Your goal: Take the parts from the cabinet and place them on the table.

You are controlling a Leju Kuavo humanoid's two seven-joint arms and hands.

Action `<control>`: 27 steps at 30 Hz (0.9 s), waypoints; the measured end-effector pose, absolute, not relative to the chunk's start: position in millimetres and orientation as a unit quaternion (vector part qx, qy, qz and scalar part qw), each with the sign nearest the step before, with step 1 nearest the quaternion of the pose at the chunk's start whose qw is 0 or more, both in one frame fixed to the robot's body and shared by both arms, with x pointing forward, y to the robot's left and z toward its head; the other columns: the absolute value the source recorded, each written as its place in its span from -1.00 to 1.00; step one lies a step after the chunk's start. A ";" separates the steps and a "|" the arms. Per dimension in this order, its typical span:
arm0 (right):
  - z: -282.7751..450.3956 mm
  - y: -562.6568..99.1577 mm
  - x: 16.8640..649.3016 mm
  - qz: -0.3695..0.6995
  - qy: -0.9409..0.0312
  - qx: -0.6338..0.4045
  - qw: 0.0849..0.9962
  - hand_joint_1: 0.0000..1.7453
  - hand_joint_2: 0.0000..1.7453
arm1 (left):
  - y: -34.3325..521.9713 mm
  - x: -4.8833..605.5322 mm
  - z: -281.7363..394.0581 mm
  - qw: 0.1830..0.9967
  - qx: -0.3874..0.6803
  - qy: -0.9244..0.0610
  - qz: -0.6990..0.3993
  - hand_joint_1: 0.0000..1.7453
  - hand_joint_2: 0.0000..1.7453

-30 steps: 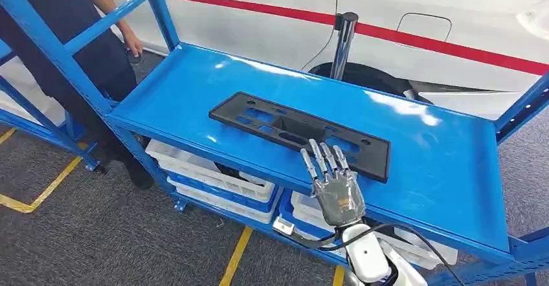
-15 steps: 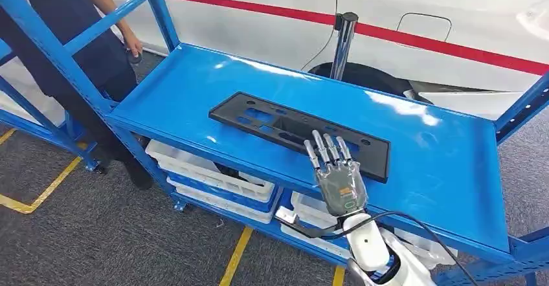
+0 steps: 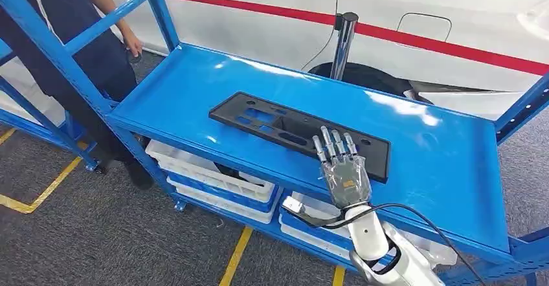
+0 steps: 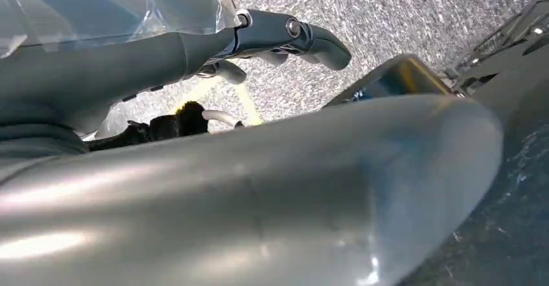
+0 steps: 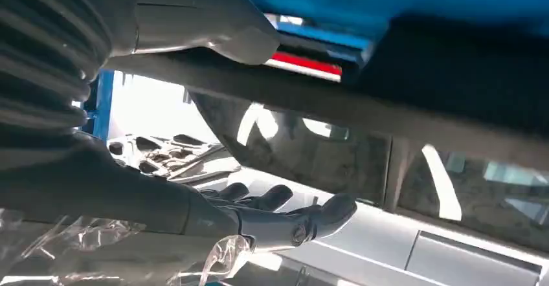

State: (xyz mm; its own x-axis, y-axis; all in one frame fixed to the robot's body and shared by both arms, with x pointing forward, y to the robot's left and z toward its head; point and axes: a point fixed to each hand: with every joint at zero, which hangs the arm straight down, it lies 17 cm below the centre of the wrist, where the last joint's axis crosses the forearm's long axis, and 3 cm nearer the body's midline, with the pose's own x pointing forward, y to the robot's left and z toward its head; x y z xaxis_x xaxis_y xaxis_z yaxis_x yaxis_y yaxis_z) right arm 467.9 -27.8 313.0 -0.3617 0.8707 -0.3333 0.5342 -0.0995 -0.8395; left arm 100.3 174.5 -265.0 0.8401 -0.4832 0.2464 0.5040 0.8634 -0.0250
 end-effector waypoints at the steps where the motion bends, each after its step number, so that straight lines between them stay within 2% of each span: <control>1: 311.8 -28.2 468.8 0.509 -0.649 -0.540 0.166 -1.00 1.00 | 174.5 100.5 -265.0 0.958 -0.044 -0.117 -0.258 -1.00 -1.00; 17: 289.4 -16.7 484.4 0.529 -0.630 -0.541 0.176 -1.00 1.00 | 175.0 107.0 -263.9 0.956 -0.042 -0.117 -0.265 -1.00 -1.00; 27: 290.3 -31.6 506.2 0.513 -0.611 -0.570 0.195 -1.00 1.00 | 174.5 106.8 -263.8 0.954 -0.042 -0.116 -0.273 -1.00 -1.00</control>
